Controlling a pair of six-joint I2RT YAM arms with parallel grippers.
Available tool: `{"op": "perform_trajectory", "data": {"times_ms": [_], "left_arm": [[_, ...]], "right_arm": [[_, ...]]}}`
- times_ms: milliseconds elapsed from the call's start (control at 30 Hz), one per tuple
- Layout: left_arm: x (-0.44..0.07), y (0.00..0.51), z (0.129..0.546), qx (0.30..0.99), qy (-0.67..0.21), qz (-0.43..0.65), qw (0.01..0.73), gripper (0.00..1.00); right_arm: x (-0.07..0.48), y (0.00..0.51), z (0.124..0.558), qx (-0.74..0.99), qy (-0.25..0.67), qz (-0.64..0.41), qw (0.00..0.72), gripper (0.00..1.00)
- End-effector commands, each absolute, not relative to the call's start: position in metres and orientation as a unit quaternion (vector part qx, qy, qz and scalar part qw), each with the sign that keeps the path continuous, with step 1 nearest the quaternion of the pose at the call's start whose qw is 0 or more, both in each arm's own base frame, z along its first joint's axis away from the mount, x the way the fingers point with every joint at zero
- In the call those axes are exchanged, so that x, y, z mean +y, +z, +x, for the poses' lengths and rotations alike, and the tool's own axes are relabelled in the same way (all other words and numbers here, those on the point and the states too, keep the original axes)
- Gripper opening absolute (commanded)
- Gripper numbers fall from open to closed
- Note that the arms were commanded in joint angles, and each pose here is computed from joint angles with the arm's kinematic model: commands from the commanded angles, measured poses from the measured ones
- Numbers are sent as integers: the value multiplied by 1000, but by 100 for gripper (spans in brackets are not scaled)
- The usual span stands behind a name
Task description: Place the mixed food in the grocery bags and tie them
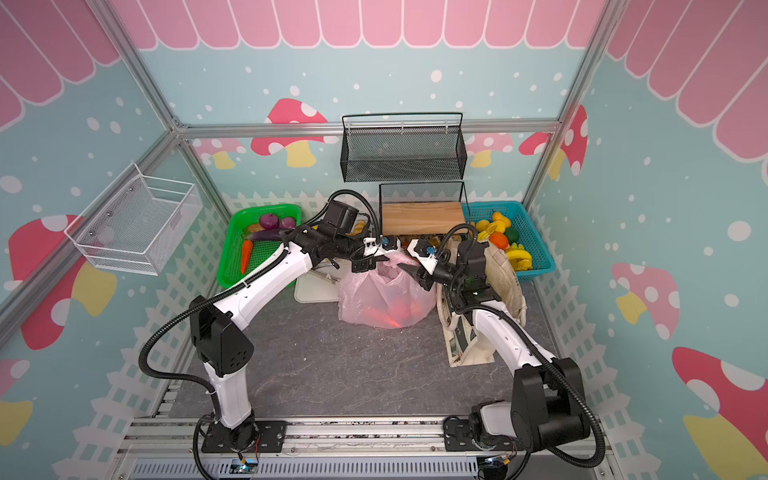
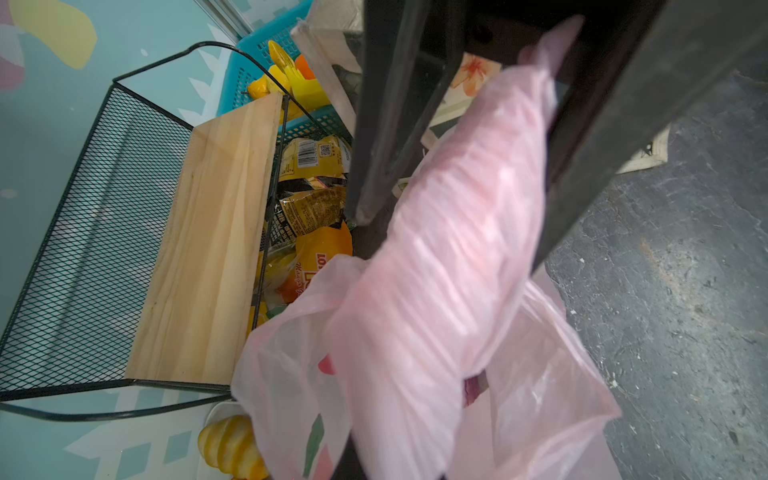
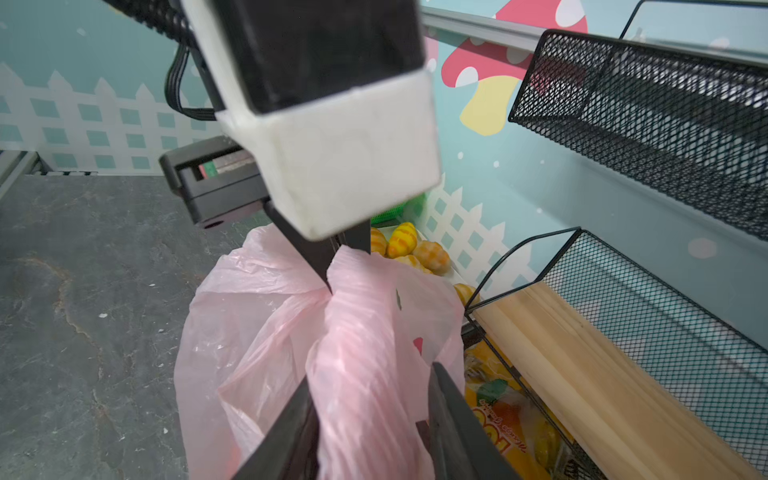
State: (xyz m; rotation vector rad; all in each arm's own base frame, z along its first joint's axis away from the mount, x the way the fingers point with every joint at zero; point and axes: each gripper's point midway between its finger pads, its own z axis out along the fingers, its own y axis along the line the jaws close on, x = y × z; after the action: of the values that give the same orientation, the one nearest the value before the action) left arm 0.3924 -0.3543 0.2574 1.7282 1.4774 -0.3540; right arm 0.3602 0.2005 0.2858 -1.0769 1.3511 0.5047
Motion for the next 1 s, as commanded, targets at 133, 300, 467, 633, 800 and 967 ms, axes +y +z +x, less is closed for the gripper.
{"op": "perform_trajectory", "data": {"times_ms": [133,300,467,633,800,967], "left_arm": [[-353,266,384,558,-108,708,419,0],[-354,266,383,548,-93,712,429,0],[-355,266,382,539,-86,716,435,0],[-356,266,381,535,-82,719,436,0],[-357,266,380,533,-78,720,437,0],[-358,268,380,533,-78,720,438,0]], "right_arm": [[204,278,351,568,200,-518,608,66],[211,282,356,562,227,-516,605,69],[215,284,365,559,238,-516,604,65],[217,279,375,563,239,-516,599,58],[219,275,381,568,240,-518,593,50],[220,265,385,578,240,-518,584,46]]}}
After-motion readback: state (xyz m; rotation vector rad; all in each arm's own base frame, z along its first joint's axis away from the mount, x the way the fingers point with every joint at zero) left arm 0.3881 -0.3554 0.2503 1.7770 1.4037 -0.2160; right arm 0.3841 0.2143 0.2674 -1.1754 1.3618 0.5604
